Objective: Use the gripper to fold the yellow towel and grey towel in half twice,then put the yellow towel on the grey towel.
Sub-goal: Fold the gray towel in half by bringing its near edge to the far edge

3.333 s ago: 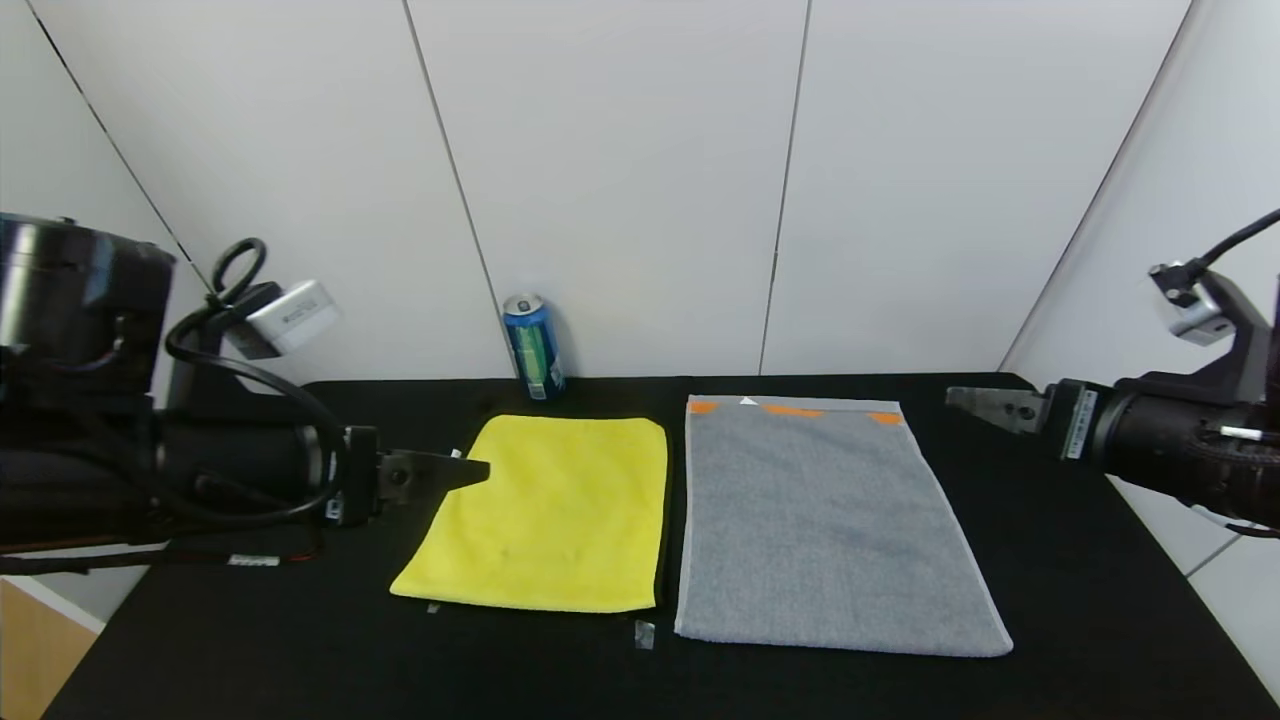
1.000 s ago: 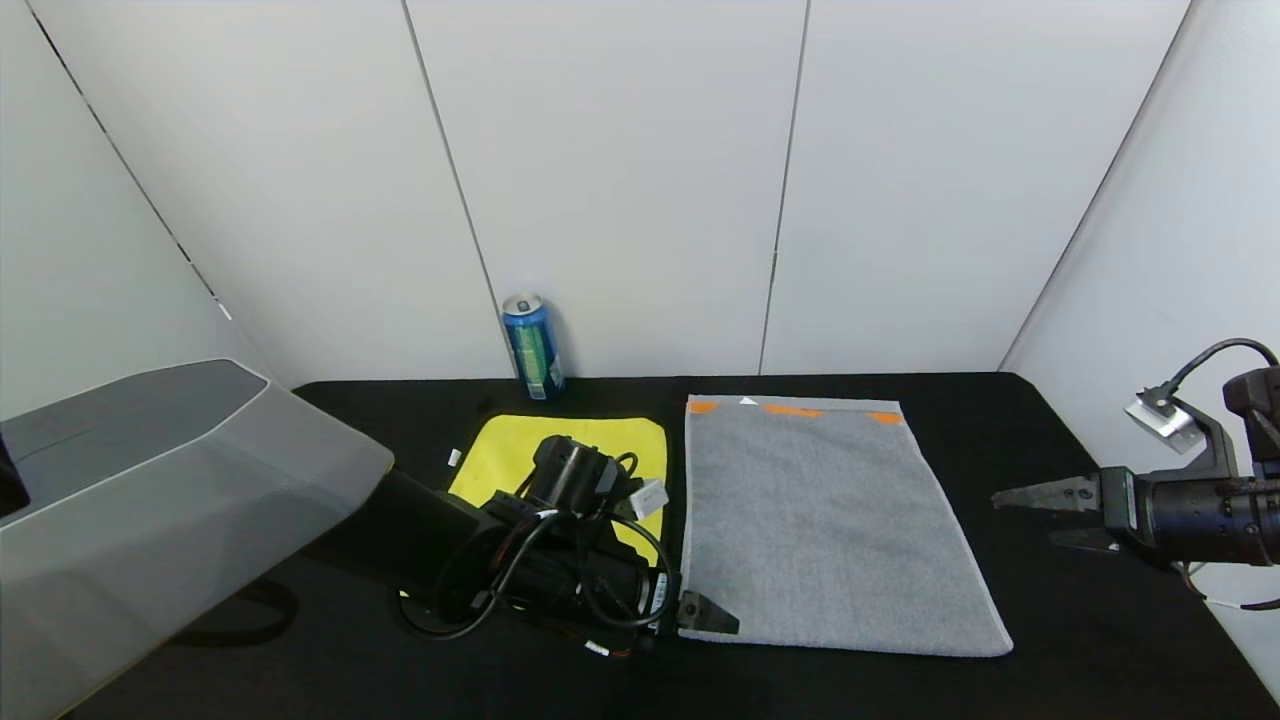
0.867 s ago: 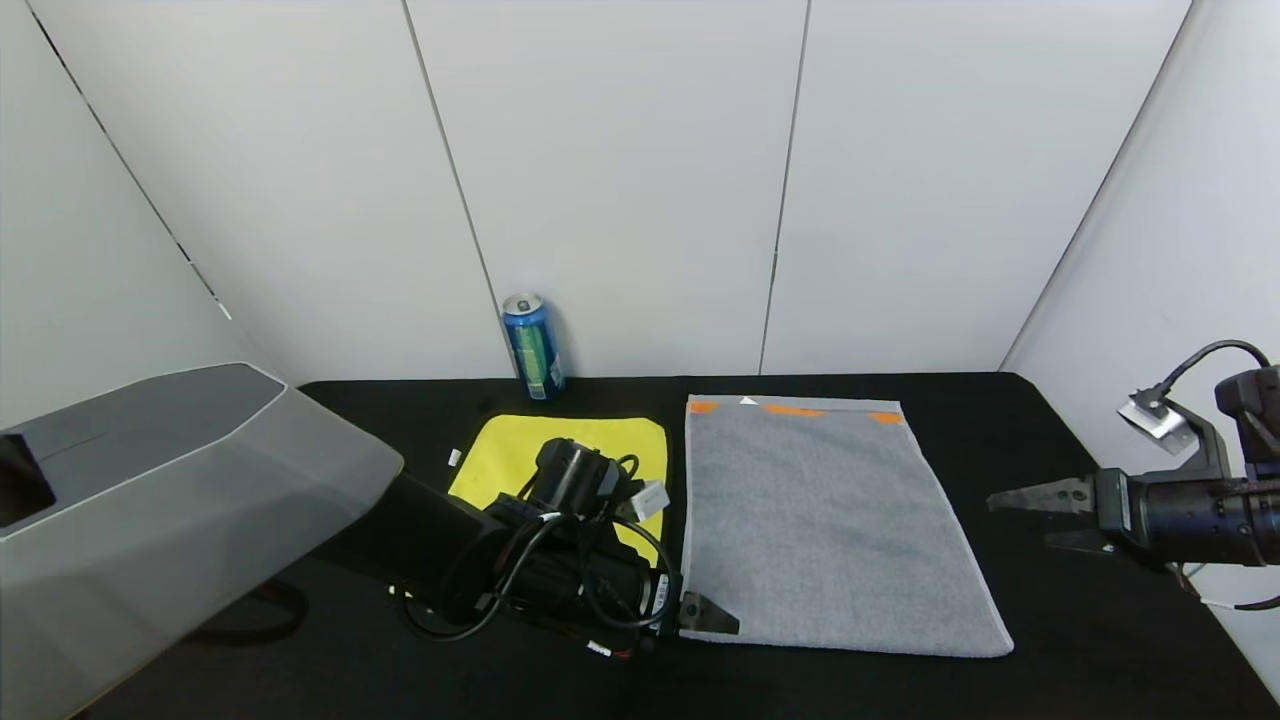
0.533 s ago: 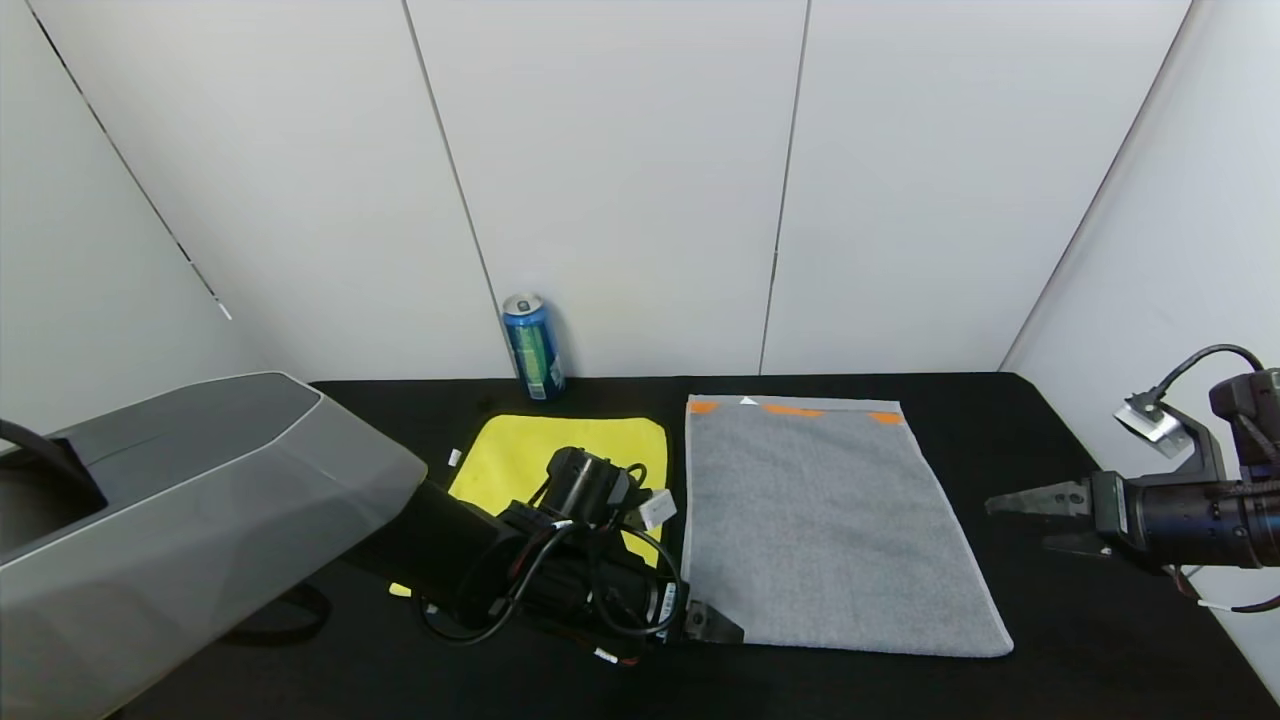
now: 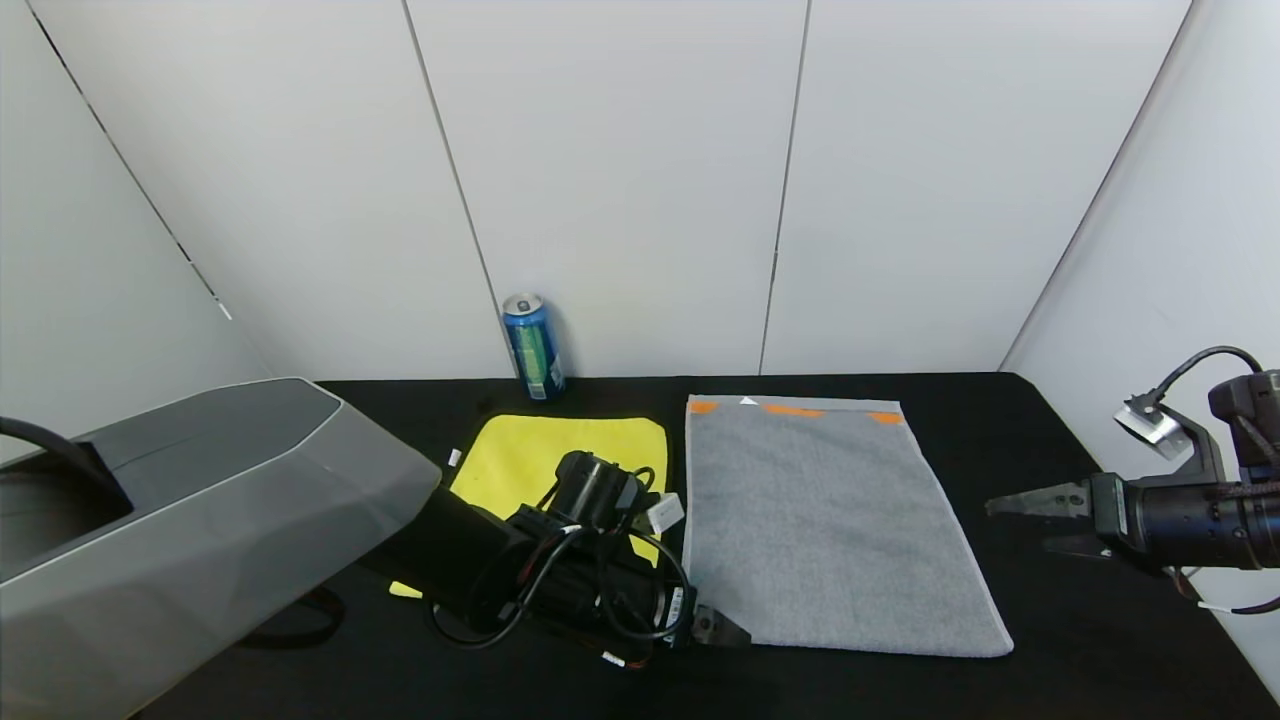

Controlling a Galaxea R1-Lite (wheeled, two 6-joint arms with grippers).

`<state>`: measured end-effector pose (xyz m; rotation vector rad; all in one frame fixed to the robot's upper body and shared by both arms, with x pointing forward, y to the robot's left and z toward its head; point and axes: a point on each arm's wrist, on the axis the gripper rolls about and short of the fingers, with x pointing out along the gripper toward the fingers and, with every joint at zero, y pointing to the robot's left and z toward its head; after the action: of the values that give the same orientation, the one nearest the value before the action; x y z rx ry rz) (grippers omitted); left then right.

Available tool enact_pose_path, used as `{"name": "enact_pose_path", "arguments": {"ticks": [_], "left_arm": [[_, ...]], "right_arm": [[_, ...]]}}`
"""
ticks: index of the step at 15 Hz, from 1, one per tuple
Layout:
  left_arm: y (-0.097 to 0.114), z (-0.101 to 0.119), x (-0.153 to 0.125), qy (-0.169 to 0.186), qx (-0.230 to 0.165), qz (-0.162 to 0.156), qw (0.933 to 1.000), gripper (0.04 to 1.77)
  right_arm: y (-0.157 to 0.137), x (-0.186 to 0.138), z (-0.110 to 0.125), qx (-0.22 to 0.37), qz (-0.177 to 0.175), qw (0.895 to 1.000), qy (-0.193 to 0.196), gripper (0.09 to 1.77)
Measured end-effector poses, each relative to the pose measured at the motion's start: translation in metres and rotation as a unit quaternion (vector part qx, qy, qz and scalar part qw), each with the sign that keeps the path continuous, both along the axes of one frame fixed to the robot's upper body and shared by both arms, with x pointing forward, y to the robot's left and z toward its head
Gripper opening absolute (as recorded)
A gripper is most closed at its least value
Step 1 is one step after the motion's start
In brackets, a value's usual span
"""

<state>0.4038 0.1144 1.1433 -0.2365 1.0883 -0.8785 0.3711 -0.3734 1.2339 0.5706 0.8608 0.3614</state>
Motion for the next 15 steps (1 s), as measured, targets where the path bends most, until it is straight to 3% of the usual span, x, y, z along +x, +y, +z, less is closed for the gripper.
{"name": "enact_pose_path", "arguments": {"ticks": [9,12,15], "left_arm": [[-0.0026,-0.0006,0.0025,-0.005,-0.004,-0.002,1.0000,1.71],[-0.0021,-0.0011,0.0027,-0.004,-0.004,-0.002,1.0000,1.18],[-0.0019,-0.0020,0.0024,-0.002,-0.004,-0.002,1.0000,0.84]], "right_arm": [[0.0000,0.0002,-0.0005,0.000,0.000,1.000,0.001,1.71],[-0.0001,0.0004,-0.0009,0.001,0.000,1.000,0.002,1.71],[0.0002,0.0013,-0.0025,0.001,0.001,1.000,0.004,1.71]]}}
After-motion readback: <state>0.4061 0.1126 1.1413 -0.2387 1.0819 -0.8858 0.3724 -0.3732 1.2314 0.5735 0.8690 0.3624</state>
